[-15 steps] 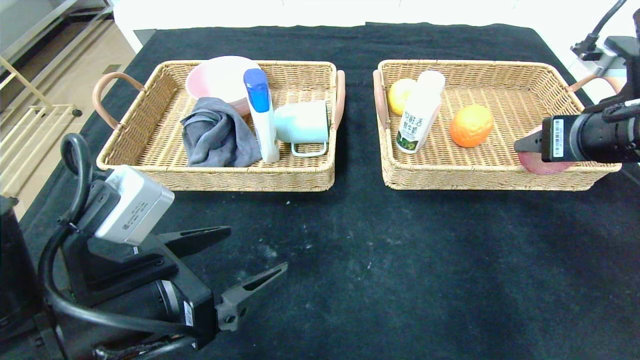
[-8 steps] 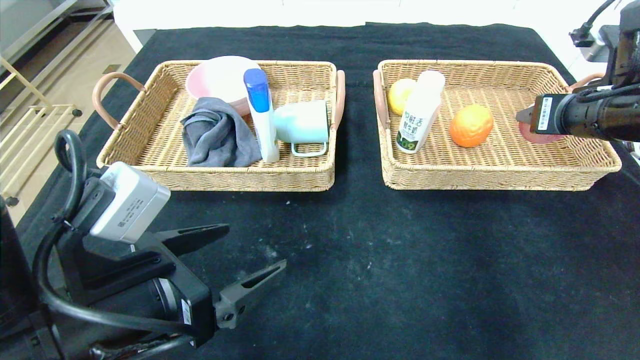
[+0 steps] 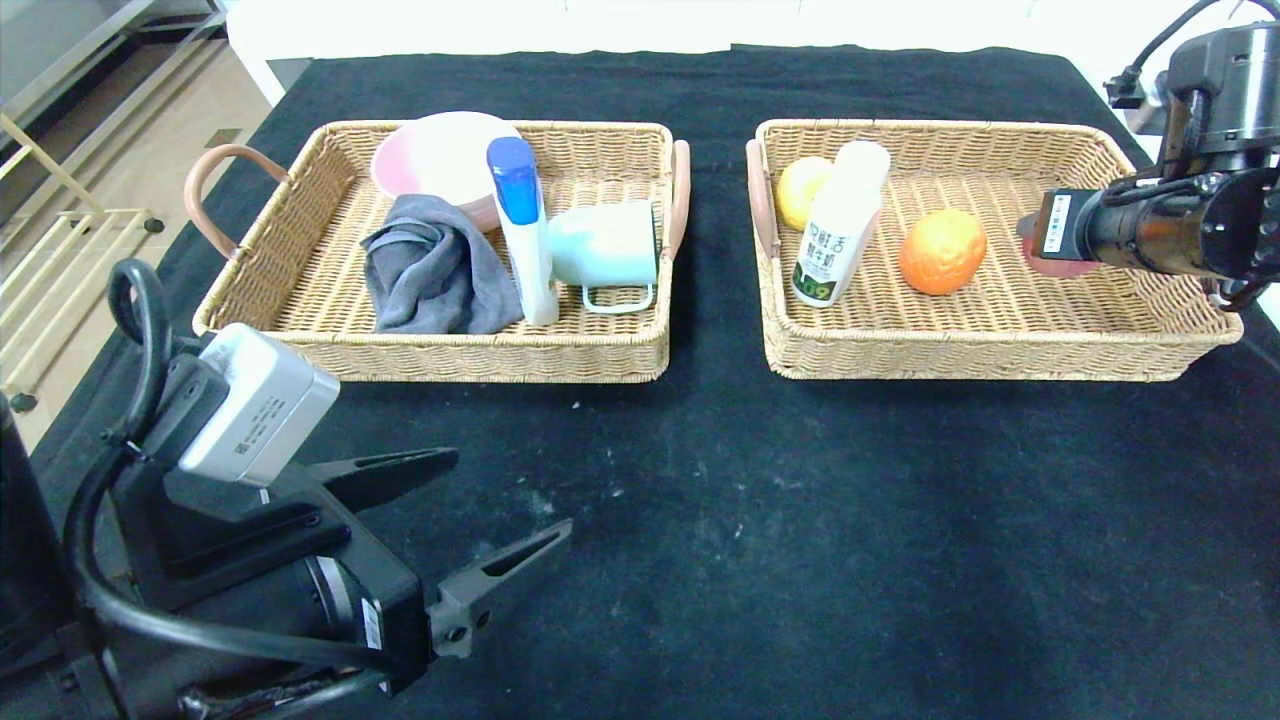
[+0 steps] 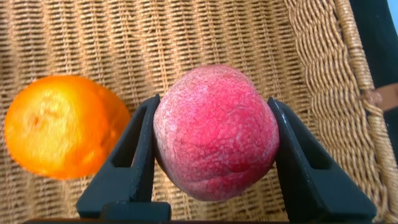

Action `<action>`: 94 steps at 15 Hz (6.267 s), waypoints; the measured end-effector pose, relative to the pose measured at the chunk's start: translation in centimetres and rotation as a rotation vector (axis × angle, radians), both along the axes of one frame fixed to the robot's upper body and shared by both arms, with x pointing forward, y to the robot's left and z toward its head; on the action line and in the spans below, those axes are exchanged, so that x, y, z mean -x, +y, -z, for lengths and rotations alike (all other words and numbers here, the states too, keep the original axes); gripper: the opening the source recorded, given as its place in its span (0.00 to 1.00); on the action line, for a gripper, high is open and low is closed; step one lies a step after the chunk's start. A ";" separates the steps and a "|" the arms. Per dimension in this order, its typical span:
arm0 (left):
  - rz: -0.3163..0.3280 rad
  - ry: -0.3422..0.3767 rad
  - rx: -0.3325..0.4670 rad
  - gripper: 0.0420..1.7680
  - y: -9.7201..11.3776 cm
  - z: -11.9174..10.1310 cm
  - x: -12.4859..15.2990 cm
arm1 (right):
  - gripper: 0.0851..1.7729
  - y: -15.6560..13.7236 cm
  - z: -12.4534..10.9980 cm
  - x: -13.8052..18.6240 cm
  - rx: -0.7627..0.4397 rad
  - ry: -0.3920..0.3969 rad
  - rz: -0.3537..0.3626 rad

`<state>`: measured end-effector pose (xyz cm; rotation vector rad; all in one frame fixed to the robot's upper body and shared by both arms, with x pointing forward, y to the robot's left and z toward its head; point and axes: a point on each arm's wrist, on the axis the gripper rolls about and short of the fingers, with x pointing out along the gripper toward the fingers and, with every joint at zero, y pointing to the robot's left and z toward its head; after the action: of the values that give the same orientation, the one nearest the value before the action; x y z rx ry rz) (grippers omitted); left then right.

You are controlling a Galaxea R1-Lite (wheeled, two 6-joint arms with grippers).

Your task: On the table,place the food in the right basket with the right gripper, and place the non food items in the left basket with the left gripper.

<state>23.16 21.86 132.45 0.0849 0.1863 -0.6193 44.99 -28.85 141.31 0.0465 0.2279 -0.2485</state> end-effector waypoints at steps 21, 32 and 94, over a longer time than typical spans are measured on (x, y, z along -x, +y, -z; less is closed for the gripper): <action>-0.005 0.003 0.000 0.97 0.0 0.1 -0.1 | 0.87 0.7 1.1 -1.1 0.000 0.027 -0.016; -0.265 -0.080 -0.003 0.97 2.7 -2.3 -0.2 | 0.94 0.2 -0.6 14.5 0.070 0.015 -0.199; -0.599 -0.188 0.033 0.97 11.4 14.4 16.3 | 0.96 -4.8 23.0 38.1 0.068 -0.232 -0.274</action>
<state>6.90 33.29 118.10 0.0511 0.0137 -0.0153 6.90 -33.62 118.29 -0.0239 -0.0062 0.0233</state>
